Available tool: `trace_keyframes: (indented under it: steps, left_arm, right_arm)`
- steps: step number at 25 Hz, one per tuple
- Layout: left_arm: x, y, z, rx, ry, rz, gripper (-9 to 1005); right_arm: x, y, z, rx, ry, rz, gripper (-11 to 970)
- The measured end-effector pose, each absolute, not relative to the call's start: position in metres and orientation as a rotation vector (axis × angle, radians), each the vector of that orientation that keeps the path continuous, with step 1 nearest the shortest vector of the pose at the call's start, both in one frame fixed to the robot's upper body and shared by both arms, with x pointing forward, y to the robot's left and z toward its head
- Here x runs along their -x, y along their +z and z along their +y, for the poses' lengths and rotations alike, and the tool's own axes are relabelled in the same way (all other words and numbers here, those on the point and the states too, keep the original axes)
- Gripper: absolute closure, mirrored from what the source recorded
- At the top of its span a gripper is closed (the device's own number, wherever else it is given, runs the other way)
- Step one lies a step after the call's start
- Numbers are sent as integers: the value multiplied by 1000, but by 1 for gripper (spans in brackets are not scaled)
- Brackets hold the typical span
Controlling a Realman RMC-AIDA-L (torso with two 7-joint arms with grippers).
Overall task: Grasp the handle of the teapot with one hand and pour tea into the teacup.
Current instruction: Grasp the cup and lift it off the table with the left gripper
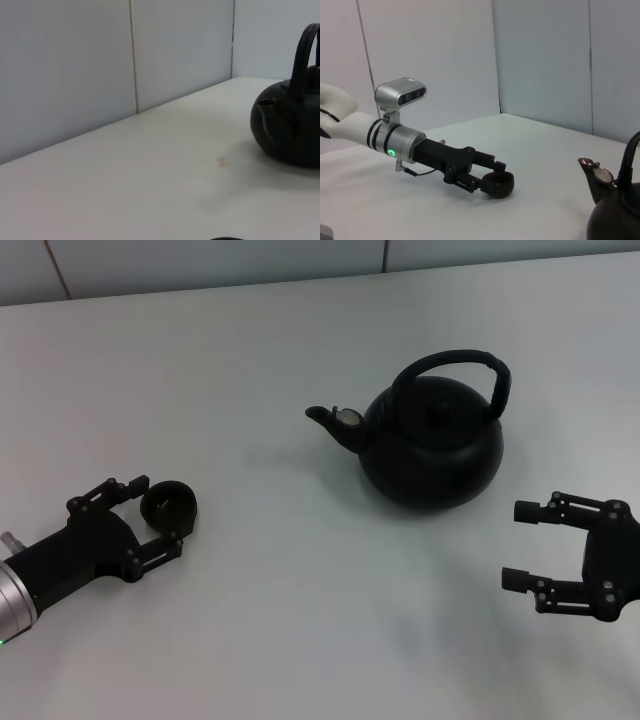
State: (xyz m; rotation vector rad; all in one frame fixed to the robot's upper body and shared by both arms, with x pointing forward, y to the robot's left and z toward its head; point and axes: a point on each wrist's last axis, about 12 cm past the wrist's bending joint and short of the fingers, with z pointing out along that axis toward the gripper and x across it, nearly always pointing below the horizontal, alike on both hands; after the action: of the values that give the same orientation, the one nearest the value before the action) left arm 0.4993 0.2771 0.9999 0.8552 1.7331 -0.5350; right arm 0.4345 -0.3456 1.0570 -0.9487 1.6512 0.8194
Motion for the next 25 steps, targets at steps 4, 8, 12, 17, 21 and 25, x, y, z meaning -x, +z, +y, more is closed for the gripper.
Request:
trace_keyframes:
  steps: [4, 8, 12, 17, 21, 25]
  left_arm:
    - [-500, 1000, 276, -857, -534, 1733, 273]
    - [-501, 1000, 276, -863, -530, 1738, 278]
    - [-503, 1000, 275, -868, -529, 1740, 284]
    - [-503, 999, 272, -872, -538, 1740, 291]
    - [-503, 999, 272, -868, -537, 1745, 296]
    - [-503, 999, 272, -867, -539, 1744, 302]
  right_arm:
    - [-435, 1057, -346, 948, 819, 1650, 185]
    - [-435, 1058, -346, 944, 817, 1645, 185]
    - [-434, 1058, -346, 943, 817, 1645, 185]
    - [-434, 1058, -346, 941, 817, 1644, 185]
    - [-434, 1058, -346, 940, 817, 1643, 185]
    - [-434, 1057, -346, 937, 820, 1643, 185]
